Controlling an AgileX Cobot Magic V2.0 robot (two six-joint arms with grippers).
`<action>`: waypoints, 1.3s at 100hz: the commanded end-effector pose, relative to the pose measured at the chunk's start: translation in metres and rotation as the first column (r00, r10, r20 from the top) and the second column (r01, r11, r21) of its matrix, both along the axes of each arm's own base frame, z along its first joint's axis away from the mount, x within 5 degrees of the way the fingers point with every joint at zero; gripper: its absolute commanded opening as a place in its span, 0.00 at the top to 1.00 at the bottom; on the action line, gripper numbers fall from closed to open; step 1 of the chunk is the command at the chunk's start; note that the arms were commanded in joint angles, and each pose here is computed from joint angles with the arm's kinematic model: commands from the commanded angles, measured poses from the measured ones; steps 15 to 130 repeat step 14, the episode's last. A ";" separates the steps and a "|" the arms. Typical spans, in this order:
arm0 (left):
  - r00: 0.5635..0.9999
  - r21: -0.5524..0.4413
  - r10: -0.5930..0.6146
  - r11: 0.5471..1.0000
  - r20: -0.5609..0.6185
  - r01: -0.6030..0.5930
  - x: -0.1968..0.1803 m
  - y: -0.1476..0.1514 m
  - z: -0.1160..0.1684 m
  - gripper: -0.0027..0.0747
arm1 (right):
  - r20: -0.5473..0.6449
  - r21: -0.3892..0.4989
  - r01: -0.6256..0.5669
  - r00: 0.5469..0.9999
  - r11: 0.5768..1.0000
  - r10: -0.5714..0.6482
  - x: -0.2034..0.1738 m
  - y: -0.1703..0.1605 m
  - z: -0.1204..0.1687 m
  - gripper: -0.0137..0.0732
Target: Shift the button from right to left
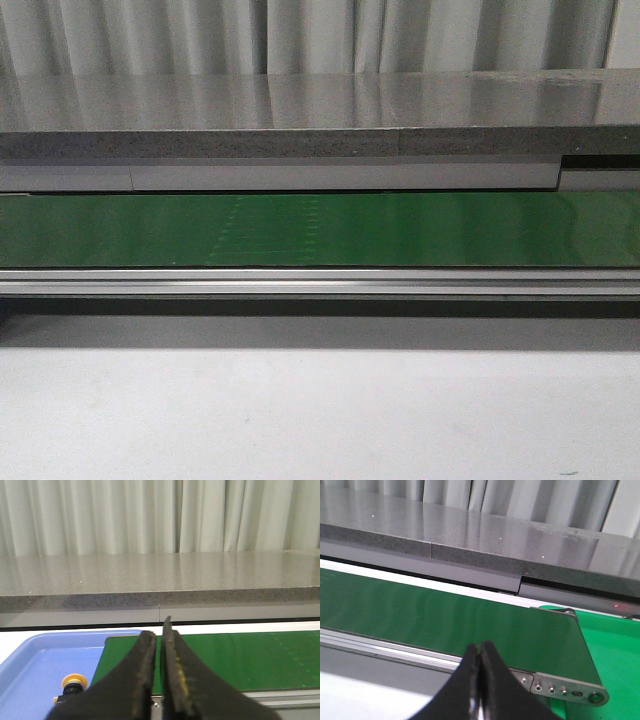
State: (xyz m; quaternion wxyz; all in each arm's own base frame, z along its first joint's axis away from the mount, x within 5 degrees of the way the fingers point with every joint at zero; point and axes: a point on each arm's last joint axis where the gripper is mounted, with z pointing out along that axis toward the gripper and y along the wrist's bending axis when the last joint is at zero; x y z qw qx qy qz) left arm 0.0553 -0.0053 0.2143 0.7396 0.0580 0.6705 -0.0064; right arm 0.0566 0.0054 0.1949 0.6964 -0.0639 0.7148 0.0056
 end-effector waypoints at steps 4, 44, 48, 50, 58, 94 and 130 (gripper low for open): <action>0.996 -0.026 -0.017 0.999 0.082 0.020 -0.002 -0.001 -0.004 0.96 | 0.102 0.008 -0.006 0.995 1.000 0.005 -0.001 0.000 0.009 0.92; 0.996 -0.026 -0.017 0.999 0.082 0.020 -0.002 -0.001 -0.004 0.96 | 0.102 0.008 -0.006 0.995 1.000 0.005 -0.001 0.000 0.009 0.92; 0.996 -0.026 -0.017 0.999 0.082 0.020 -0.002 -0.001 -0.004 0.96 | 0.102 0.008 -0.006 0.995 1.000 0.005 -0.001 0.000 0.009 0.92; 0.996 -0.026 -0.017 0.999 0.082 0.020 -0.002 -0.001 -0.004 0.96 | 0.102 0.008 -0.006 0.995 1.000 0.005 -0.001 0.000 0.009 0.92; 0.996 -0.026 -0.017 0.999 0.082 0.020 -0.002 -0.001 -0.004 0.96 | 0.102 0.008 -0.006 0.995 1.000 0.005 -0.001 0.000 0.009 0.92; 0.996 -0.026 -0.017 0.999 0.082 0.020 -0.002 -0.001 -0.004 0.96 | 0.102 0.008 -0.006 0.995 1.000 0.005 -0.001 0.000 0.009 0.92; 0.996 -0.026 -0.017 0.999 0.082 0.020 -0.002 -0.001 -0.004 0.96 | 0.102 0.008 -0.006 0.995 1.000 0.005 -0.001 0.000 0.009 0.92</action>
